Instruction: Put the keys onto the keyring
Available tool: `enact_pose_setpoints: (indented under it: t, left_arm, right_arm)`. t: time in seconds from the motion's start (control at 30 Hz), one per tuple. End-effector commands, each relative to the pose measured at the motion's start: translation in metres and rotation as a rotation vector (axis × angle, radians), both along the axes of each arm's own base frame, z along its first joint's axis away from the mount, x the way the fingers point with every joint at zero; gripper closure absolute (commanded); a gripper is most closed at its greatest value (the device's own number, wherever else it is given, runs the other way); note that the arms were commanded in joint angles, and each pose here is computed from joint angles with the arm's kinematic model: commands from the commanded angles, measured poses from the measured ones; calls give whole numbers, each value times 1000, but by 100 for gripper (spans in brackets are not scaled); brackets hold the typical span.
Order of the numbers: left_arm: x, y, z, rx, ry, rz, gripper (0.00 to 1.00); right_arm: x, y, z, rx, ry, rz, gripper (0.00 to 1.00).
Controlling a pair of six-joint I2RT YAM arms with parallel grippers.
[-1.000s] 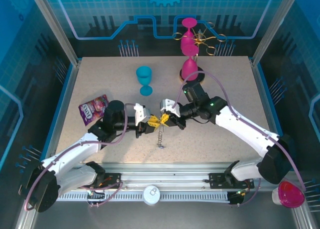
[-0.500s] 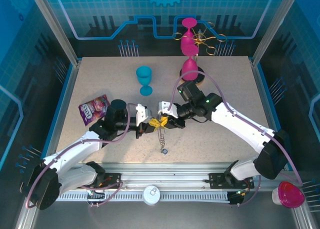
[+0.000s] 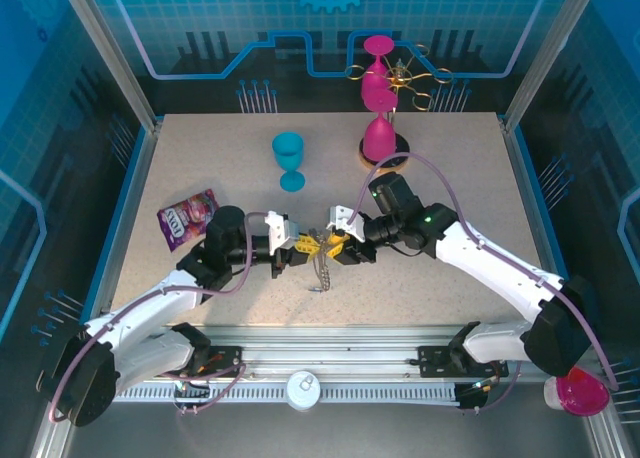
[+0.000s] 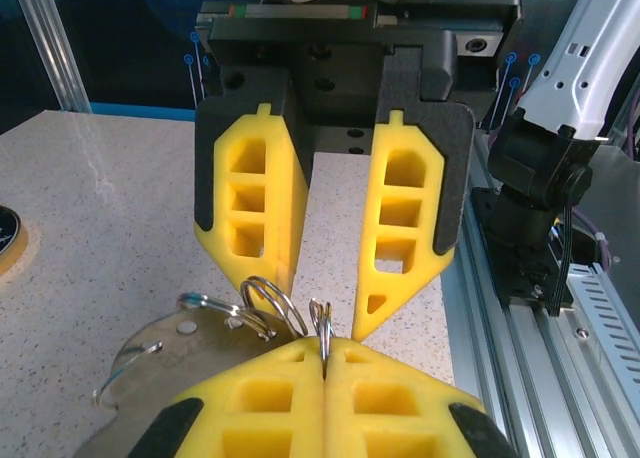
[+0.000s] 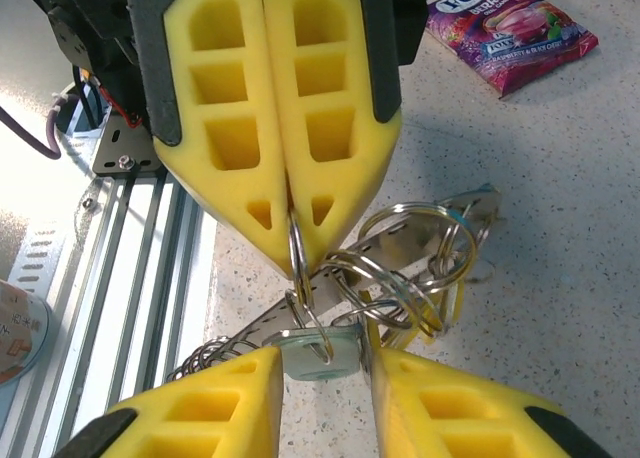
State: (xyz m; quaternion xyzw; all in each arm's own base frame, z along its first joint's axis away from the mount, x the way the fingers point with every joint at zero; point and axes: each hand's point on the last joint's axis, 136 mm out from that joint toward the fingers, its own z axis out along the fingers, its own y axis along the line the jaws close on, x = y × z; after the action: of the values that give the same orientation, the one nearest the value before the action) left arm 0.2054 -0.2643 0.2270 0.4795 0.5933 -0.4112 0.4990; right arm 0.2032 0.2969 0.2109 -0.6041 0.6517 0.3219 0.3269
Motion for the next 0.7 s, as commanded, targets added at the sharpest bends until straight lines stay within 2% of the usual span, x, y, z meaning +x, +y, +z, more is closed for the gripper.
enact_pose_setpoints:
  t: [0.0,0.13,0.3,0.6,0.67]
  left_arm:
    - [-8,-1,18,-62,-60,-33,100]
    - [-8,-1,19,-62,-67,-29,100]
    - [-9,-1,20,-71,-65,-38,100]
    - [-5,-3,34,-141,-78,-25,100]
    - [-2,-2,31,-136,-85,-8,100]
  right_arm:
    - [0,2,7,38,8,-7,75]
    - [-2,1,5,31,13,-5,91]
    - [-2,4,4,44,31,5,100]
    - [-4,16,1,74,71,27,100]
    - [-3,16,2,78,69,15,90]
